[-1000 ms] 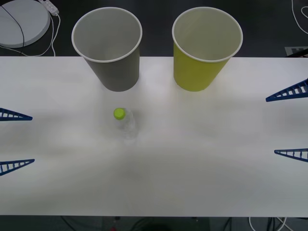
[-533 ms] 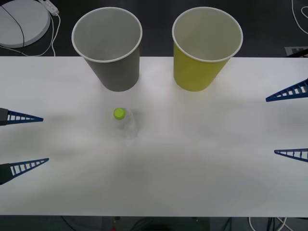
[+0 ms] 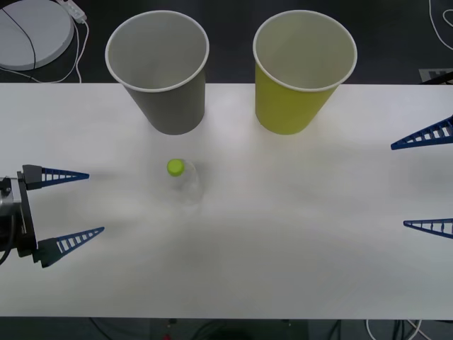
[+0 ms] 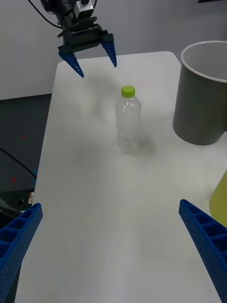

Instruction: Put the can into the green bin and the plastic bottle into the gray bin

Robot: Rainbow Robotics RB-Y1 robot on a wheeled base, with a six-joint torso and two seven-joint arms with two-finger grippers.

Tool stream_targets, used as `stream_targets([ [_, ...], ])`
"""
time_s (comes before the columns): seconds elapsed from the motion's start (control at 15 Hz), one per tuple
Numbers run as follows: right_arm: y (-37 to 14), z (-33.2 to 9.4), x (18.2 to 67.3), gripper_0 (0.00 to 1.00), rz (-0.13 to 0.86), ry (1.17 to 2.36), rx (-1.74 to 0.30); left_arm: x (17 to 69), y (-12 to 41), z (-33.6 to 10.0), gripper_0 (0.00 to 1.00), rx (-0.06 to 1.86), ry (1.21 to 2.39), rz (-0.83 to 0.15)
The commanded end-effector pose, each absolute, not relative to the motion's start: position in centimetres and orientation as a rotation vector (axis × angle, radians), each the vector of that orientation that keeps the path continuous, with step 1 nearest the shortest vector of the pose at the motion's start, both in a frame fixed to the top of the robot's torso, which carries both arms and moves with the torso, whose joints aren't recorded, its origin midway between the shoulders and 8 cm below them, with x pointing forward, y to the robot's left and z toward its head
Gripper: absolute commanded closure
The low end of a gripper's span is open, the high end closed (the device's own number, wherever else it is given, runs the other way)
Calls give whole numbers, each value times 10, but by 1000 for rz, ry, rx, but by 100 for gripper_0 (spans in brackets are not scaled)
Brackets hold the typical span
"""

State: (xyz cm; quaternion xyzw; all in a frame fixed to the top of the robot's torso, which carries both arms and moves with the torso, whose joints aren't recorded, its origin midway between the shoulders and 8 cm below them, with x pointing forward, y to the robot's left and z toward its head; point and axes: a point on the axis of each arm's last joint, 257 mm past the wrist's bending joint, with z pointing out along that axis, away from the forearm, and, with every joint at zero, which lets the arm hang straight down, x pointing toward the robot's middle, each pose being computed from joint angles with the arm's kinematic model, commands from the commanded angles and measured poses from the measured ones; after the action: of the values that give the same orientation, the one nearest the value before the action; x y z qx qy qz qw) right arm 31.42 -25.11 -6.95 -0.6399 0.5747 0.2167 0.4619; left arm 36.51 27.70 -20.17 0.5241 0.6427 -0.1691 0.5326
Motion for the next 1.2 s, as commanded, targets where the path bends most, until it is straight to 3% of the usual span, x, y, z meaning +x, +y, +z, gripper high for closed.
stream_targets([
  [0.07,-251,-69,314,0,533,1413,-1574,371,269,-208,0,1242,1530,-394],
  [0.8,-251,-69,314,0,533,1413,-1574,389,215,-216,0,1147,1479,-460],
  [1.2,-251,-69,314,0,533,1413,-1574,406,188,-226,0,1126,1471,-424],
])
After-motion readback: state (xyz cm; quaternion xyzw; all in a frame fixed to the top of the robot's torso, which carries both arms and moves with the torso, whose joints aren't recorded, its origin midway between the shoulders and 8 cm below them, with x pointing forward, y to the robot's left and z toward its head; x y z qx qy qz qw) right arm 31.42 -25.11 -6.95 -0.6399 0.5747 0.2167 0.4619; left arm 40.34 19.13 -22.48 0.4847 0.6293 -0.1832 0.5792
